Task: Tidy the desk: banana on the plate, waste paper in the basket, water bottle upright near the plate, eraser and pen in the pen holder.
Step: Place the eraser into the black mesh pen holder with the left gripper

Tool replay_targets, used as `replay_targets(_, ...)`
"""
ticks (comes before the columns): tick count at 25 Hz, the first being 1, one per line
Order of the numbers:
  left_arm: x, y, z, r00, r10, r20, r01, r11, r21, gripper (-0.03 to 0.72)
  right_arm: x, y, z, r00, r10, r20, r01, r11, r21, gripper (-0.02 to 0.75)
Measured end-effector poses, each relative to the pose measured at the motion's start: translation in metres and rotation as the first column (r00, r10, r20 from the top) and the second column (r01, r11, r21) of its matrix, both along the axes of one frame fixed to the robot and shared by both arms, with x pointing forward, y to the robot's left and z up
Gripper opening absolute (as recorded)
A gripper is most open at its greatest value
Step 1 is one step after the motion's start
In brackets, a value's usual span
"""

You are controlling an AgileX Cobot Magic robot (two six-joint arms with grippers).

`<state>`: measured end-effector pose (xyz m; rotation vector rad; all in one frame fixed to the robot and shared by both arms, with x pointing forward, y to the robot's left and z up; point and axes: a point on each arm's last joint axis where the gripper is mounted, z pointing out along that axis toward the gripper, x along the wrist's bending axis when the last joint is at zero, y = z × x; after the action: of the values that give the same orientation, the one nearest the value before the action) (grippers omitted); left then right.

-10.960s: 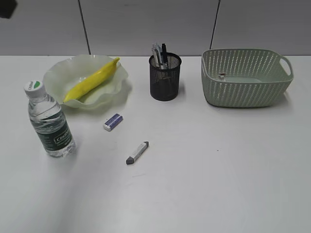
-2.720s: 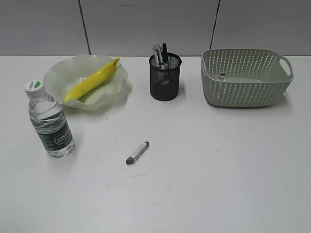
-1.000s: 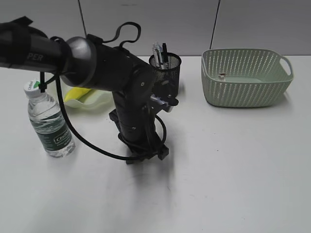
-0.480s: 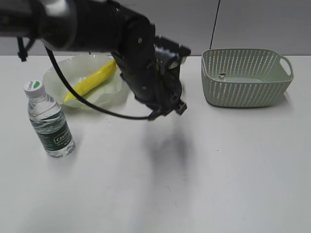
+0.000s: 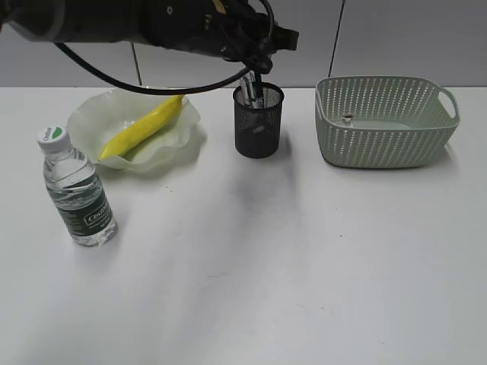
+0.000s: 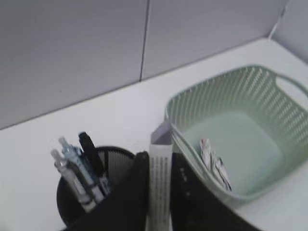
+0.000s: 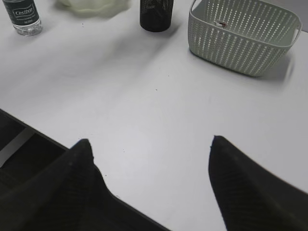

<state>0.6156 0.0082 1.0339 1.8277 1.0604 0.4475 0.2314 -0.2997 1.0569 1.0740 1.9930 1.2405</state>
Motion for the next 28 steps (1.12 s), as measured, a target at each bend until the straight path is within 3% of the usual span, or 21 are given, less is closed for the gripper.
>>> replay_targets(3,0.015,0.003,-0.008,0.998,0.057,0.041,-0.053,0.994,-0.093,0.076,0.0,0.0,0.0,1.0,0.0,0.001,0.0,1.0,-0.001,0.582)
replay_targets(6,0.027,0.001,-0.029,0.994,0.088,0.066,-0.079,0.988,-0.134,0.076,0.0,0.0,0.0,1.0,0.0,0.001,0.0,1.0,-0.001,0.582)
replay_targets(11,0.036,-0.005,-0.071,0.993,0.103,0.049,-0.096,0.988,-0.122,0.076,0.0,0.0,0.0,1.0,-0.001,0.001,0.001,1.0,-0.002,0.582)
replay_targets(15,0.04,-0.006,-0.086,0.992,0.112,0.06,-0.104,0.986,-0.129,0.083,0.0,0.0,0.0,1.0,-0.001,0.002,0.001,1.0,-0.003,0.582)
replay_targets(17,0.041,-0.006,-0.088,0.991,0.114,0.064,-0.105,0.986,-0.131,0.119,0.0,0.0,0.0,1.0,-0.001,0.002,0.001,1.0,-0.003,0.582)
replay_targets(22,0.042,-0.006,-0.087,0.99,0.118,0.077,-0.106,0.984,-0.141,0.335,0.0,0.0,0.0,1.0,-0.001,0.002,0.001,1.0,-0.003,0.582)
replay_targets(28,0.038,-0.004,-0.072,0.993,0.108,0.055,-0.1,0.987,-0.128,0.39,0.0,0.0,0.0,1.0,-0.001,0.002,0.001,1.0,-0.003,0.582)
